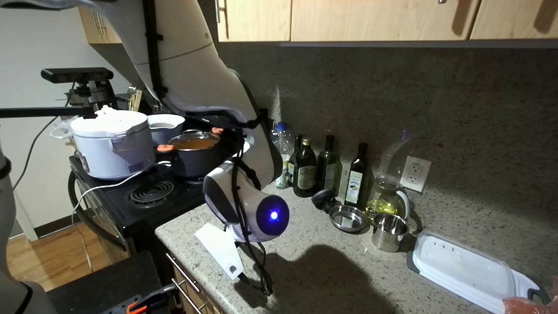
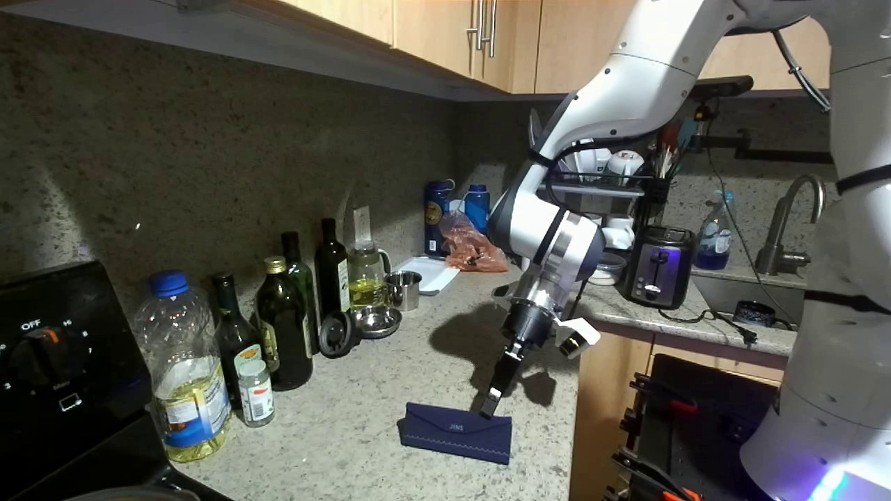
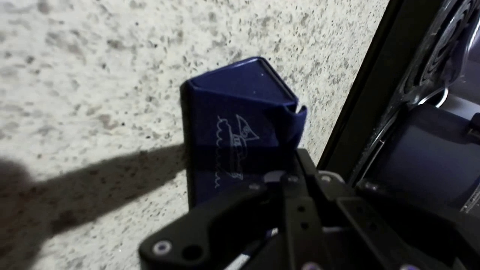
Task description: Open the blue glasses case
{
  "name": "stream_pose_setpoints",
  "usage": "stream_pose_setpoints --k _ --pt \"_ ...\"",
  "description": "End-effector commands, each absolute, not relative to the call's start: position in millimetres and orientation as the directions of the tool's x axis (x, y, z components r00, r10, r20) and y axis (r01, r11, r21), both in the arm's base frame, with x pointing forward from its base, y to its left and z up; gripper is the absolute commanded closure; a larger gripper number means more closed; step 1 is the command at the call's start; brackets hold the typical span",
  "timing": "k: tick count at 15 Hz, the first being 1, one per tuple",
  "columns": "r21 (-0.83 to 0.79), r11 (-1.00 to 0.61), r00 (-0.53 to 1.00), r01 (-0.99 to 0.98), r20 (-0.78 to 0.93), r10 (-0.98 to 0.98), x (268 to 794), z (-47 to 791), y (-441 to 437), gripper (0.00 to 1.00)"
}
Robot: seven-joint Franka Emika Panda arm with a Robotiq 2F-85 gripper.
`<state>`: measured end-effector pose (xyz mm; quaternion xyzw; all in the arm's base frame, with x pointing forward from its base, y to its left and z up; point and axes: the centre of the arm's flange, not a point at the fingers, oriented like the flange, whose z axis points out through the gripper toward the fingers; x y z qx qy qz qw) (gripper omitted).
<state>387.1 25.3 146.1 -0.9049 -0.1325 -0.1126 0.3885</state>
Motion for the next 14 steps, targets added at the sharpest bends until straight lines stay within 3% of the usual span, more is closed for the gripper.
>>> stream_pose_setpoints --k 1,14 --pt "-0.660 -0.674 0.934 0.332 0.332 0.134 380 159 20 0.99" --pt "-0.558 -0.712 0.885 0.426 0.419 0.201 379 221 42 0.99"
